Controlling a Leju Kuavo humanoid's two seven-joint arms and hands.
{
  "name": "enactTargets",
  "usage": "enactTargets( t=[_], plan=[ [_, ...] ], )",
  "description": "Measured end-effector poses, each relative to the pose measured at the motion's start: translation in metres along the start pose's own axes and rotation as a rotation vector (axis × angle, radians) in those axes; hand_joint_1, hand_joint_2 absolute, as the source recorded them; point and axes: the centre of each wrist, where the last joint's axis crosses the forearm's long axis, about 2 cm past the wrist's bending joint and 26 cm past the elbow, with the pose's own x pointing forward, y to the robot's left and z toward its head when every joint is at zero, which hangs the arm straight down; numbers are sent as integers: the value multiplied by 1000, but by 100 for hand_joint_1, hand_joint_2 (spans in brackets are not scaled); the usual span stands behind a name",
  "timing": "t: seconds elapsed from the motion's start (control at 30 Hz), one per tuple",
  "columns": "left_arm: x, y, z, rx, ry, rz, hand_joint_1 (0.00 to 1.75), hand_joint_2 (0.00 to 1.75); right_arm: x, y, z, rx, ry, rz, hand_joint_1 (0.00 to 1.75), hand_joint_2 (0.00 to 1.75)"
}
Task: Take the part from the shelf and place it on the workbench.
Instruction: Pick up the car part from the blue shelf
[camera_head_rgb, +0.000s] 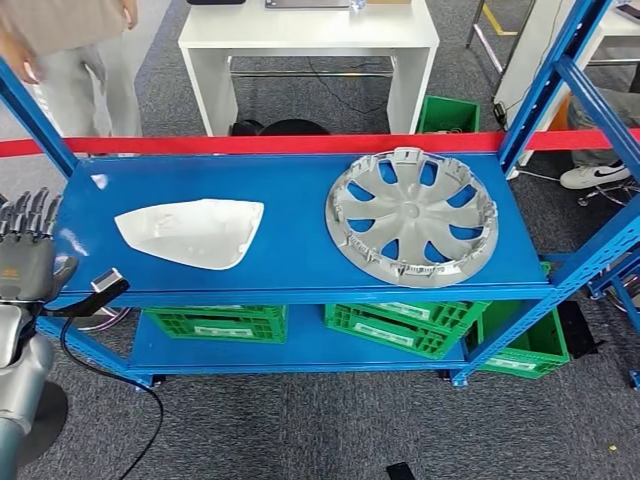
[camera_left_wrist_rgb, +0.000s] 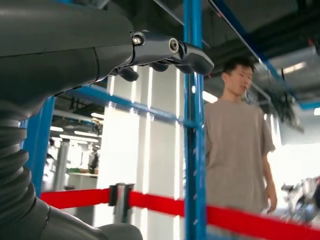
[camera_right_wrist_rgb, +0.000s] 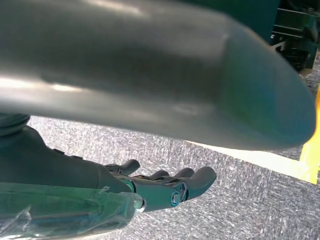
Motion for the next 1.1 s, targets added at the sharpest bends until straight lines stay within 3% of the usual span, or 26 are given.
enactTargets(
  t=[0.17, 0.4, 0.67, 1.1],
  plan=[
    [13, 4, 4, 98, 68, 106, 0, 175, -1, 0, 0, -5, -3, -2, 0, 0],
    [17, 1, 15, 19, 133, -12, 0, 175, -1, 0, 0, -7, 1, 4, 0, 0],
    [1, -8, 20, -74, 276, -123, 0, 175, 2, -1, 0, -1, 5, 17, 0, 0],
    [-19, -34, 45, -305, 53, -364, 0, 175, 6, -2, 0, 5, 3, 25, 0, 0]
  ],
)
